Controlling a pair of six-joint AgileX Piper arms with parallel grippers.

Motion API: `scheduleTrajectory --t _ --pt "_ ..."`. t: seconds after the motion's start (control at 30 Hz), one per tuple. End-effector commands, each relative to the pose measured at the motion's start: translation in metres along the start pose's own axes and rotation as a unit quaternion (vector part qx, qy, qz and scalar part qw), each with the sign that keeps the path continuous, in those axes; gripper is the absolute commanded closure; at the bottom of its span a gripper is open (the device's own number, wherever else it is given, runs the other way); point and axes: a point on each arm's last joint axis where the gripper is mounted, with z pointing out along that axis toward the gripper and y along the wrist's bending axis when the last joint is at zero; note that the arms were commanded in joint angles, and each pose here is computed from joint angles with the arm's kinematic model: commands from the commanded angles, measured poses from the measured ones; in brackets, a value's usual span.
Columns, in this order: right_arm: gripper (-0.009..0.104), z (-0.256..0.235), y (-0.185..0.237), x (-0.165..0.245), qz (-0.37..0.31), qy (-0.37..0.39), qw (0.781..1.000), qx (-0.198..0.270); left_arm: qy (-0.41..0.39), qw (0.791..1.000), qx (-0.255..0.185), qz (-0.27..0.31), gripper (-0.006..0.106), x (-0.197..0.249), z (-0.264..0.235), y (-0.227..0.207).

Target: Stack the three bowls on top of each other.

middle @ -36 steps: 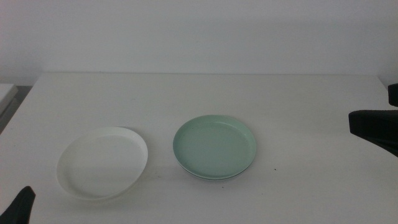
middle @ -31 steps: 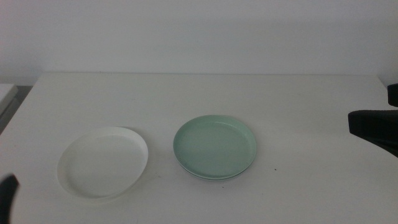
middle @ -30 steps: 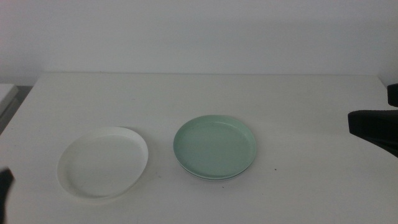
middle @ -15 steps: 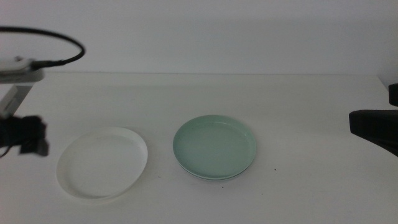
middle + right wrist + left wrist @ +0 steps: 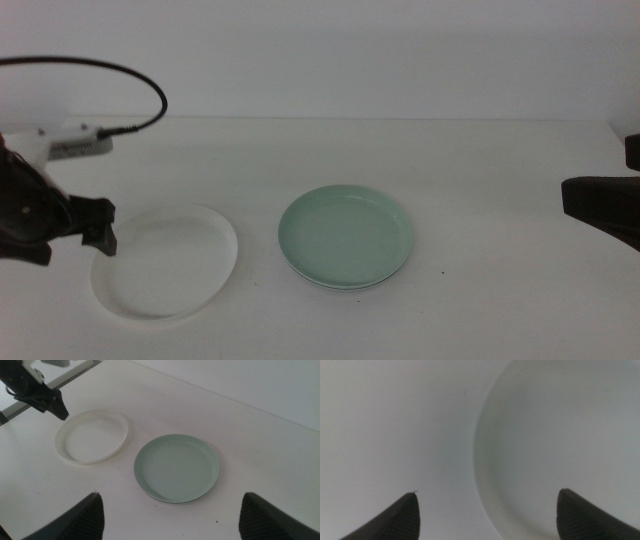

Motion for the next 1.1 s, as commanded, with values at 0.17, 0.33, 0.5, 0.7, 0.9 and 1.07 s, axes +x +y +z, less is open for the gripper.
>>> scheduleTrajectory --t 0.17,0.33,0.5,0.7,0.9,1.07 --pt "0.002 -0.001 -0.001 0.000 -0.005 -0.005 1.000 0.006 0.026 0.999 0.019 -0.006 0.007 -0.008 0.044 0.009" --pt "0.002 -0.001 -0.001 0.000 -0.005 -0.005 1.000 0.006 0.050 0.998 0.021 -0.008 0.019 -0.006 0.059 0.011" --pt "0.002 -0.001 -0.001 0.000 -0.005 -0.005 1.000 0.006 0.055 0.998 0.020 -0.026 0.056 -0.006 0.063 0.012" --pt "0.002 -0.001 -0.001 0.000 -0.005 -0.005 1.000 0.006 0.067 0.997 0.027 -0.028 0.102 -0.005 0.055 0.009" --pt "0.002 -0.001 -0.001 0.000 -0.005 -0.005 1.000 0.006 -0.048 0.997 0.062 -0.010 0.102 -0.016 -0.043 -0.018" --pt "0.002 -0.001 -0.001 0.000 -0.005 -0.005 1.000 0.006 -0.114 0.986 0.111 0.040 0.102 -0.026 -0.099 -0.075"
